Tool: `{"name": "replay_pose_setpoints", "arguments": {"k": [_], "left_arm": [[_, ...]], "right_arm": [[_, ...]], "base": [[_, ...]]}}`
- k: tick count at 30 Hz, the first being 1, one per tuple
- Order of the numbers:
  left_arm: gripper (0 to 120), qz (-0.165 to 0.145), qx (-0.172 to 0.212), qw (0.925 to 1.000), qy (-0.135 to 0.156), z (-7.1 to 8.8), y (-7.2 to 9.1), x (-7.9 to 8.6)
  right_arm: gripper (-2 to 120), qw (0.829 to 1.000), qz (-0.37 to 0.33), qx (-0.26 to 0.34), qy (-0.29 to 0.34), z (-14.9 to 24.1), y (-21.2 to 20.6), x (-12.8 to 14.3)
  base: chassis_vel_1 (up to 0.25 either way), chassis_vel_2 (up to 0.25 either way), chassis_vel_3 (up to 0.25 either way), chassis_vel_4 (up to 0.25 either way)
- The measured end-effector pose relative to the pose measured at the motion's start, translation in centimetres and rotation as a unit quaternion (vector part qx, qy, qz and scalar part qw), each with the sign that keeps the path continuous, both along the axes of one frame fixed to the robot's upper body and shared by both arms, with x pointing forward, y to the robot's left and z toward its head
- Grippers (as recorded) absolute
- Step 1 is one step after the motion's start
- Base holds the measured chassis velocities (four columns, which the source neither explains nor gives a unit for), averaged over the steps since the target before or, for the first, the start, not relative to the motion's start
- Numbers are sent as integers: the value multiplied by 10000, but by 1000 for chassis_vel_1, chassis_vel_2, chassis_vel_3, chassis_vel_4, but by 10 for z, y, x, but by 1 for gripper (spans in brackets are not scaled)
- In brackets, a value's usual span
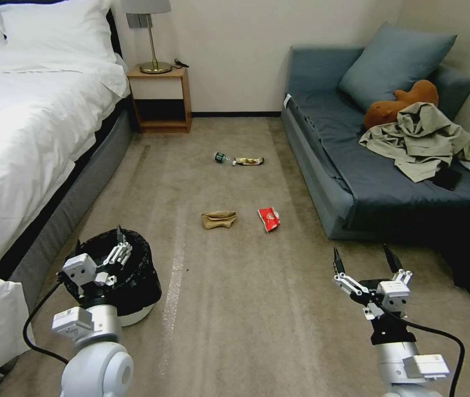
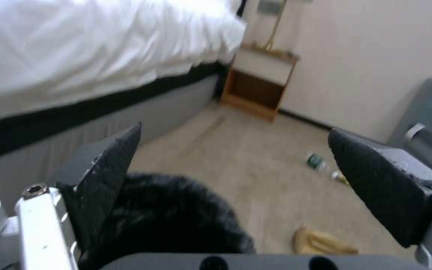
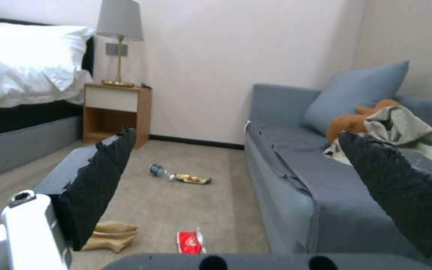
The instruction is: Pick up the trash bin, then pick up the garbage on the floor and place it into the trash bin.
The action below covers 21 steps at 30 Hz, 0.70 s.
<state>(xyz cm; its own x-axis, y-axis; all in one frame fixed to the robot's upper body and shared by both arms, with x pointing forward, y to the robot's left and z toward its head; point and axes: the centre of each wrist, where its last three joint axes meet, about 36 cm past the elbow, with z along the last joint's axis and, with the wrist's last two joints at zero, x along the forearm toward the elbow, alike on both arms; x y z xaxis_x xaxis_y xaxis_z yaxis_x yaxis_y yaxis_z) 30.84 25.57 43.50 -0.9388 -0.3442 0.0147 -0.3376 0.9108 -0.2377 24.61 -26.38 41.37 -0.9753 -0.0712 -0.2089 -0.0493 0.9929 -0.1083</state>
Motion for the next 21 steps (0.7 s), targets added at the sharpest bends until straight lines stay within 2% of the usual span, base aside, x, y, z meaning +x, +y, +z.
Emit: {"name": "replay_pose_setpoints", "arguments": {"k": [1,5,7,8,9,10,13,16,18,19,21], "left_arm": [[100,40,-99,9997,208,3,5,1],[100,82,-126,9991,394,11,14,3],[100,139,-92,9983,566,19,26,5],[100,139,-92,9983,566,19,26,5],[100,177,-64,9977,653,24,36,8],[100,177,-64,9977,653,24,36,8],[100,382,14,9937,1054,37,83,23],[100,387,52,9926,1153,38,90,27],[100,407,3,9898,1366,41,101,34],[100,407,3,9898,1366,41,101,34],[100,427,-47,9867,1569,39,108,42]], "right_arm": [[100,10000,26,-5,2,0,-1,1],[100,10000,64,-23,1,-1,-3,2],[100,9999,94,-40,6,-1,-4,3],[100,9999,94,-40,6,-1,-4,3],[100,9999,112,-50,18,-2,-4,4],[100,9999,112,-50,18,-2,-4,4],[100,9999,143,-54,34,-6,-5,6],[100,9999,142,-50,36,-7,-5,6],[100,9999,134,-34,40,-9,-4,6],[100,9999,134,-34,40,-9,-4,6],[100,9999,118,-14,38,-10,-3,6]], "base": [[0,0,0,0],[0,0,0,0],[0,0,0,0],[0,0,0,0],[0,0,0,0],[0,0,0,0],[0,0,0,0],[0,0,0,0],[0,0,0,0],[0,0,0,0],[0,0,0,0]]}}
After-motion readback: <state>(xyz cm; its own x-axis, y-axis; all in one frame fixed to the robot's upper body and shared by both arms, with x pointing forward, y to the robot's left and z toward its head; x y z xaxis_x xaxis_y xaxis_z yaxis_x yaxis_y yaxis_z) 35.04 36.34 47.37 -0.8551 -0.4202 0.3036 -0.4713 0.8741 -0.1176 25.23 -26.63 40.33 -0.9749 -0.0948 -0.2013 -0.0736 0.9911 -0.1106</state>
